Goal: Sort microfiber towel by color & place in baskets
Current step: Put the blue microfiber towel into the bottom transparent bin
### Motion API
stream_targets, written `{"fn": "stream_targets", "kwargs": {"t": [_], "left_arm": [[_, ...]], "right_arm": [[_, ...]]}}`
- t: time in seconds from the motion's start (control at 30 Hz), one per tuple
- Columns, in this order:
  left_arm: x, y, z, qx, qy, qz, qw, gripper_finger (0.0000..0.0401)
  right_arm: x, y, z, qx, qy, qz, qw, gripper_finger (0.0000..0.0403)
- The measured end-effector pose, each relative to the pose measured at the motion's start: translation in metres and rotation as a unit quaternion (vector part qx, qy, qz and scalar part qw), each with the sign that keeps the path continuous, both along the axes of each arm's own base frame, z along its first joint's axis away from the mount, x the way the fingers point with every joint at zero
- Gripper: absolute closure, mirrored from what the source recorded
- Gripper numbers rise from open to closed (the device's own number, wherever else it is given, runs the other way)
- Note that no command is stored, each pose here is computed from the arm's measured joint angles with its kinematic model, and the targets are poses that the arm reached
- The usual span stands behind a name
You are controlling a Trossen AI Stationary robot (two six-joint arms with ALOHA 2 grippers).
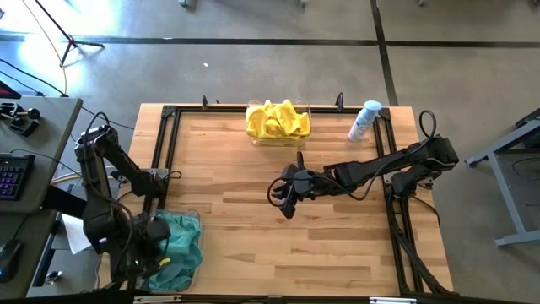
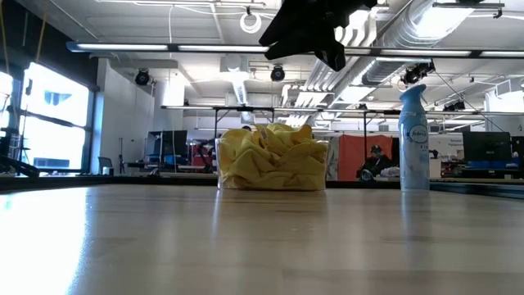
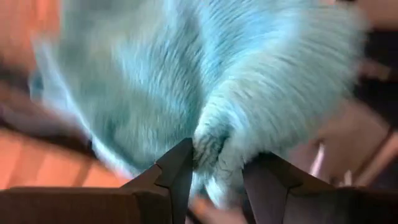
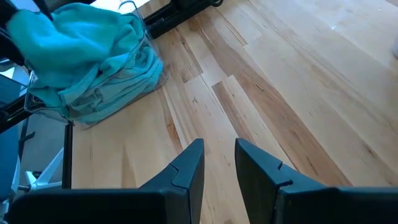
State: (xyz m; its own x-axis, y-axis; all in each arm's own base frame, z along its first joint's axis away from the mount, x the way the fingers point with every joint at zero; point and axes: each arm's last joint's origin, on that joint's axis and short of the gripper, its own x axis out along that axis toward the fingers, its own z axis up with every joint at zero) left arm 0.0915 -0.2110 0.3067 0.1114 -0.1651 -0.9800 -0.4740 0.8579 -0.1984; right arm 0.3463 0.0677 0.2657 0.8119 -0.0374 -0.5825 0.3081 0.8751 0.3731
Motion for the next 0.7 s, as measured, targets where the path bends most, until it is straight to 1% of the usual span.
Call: {"fn": "stream_targets", "kwargs": {"t": [0.07, 0.13, 0.17, 0.23, 0.27, 0.33, 0.37, 0.43, 0.5, 0.6, 0.7], "left_arm": [[0.004, 0.000, 0.001, 0.017, -0.061, -0.002, 0.998, 0.0279], [0.007, -0.004, 0.002, 0.008, -0.099, -0.028, 0.995, 0.0279], [0.008, -0.006, 0.003, 0.002, -0.101, -0.043, 0.994, 0.0279], [0.005, -0.004, 0.002, 0.004, -0.065, -0.055, 0.996, 0.0279], [0.002, -0.001, -0.001, 0.019, -0.035, -0.044, 0.998, 0.0279], [-0.003, 0.006, -0.005, 0.059, 0.029, -0.002, 0.998, 0.0279], [-0.003, 0.007, -0.007, 0.066, 0.044, 0.013, 0.997, 0.0279], [-0.001, 0.002, -0.007, 0.049, 0.029, 0.007, 0.998, 0.0279], [0.003, -0.003, -0.006, 0.037, -0.017, -0.020, 0.999, 0.0279], [0.008, -0.008, -0.008, 0.050, -0.067, -0.041, 0.996, 0.0279], [0.011, -0.010, -0.018, 0.066, -0.060, -0.042, 0.995, 0.0279]], "right_arm": [[0.000, 0.000, 0.000, -0.002, 0.000, 0.001, 1.000, 0.0318], [0.000, 0.000, 0.000, -0.003, 0.000, 0.002, 1.000, 0.0318], [0.000, 0.000, 0.000, -0.003, 0.000, 0.002, 1.000, 0.0318], [0.000, 0.000, 0.000, -0.003, 0.000, 0.002, 1.000, 0.0318], [0.000, 0.000, 0.000, -0.003, 0.000, 0.002, 1.000, 0.0318], [0.000, 0.000, 0.000, -0.003, 0.000, 0.002, 1.000, 0.0318], [0.000, 0.000, 0.000, -0.003, 0.000, 0.002, 1.000, 0.0318], [0.000, 0.000, 0.000, -0.007, 0.000, 0.005, 1.000, 0.0318], [0.000, 0.000, 0.000, -0.010, 0.000, 0.007, 1.000, 0.0318], [0.000, 0.000, 0.000, -0.011, 0.001, 0.007, 1.000, 0.0318], [0.000, 0.000, 0.000, -0.011, 0.001, 0.007, 1.000, 0.0318]]}}
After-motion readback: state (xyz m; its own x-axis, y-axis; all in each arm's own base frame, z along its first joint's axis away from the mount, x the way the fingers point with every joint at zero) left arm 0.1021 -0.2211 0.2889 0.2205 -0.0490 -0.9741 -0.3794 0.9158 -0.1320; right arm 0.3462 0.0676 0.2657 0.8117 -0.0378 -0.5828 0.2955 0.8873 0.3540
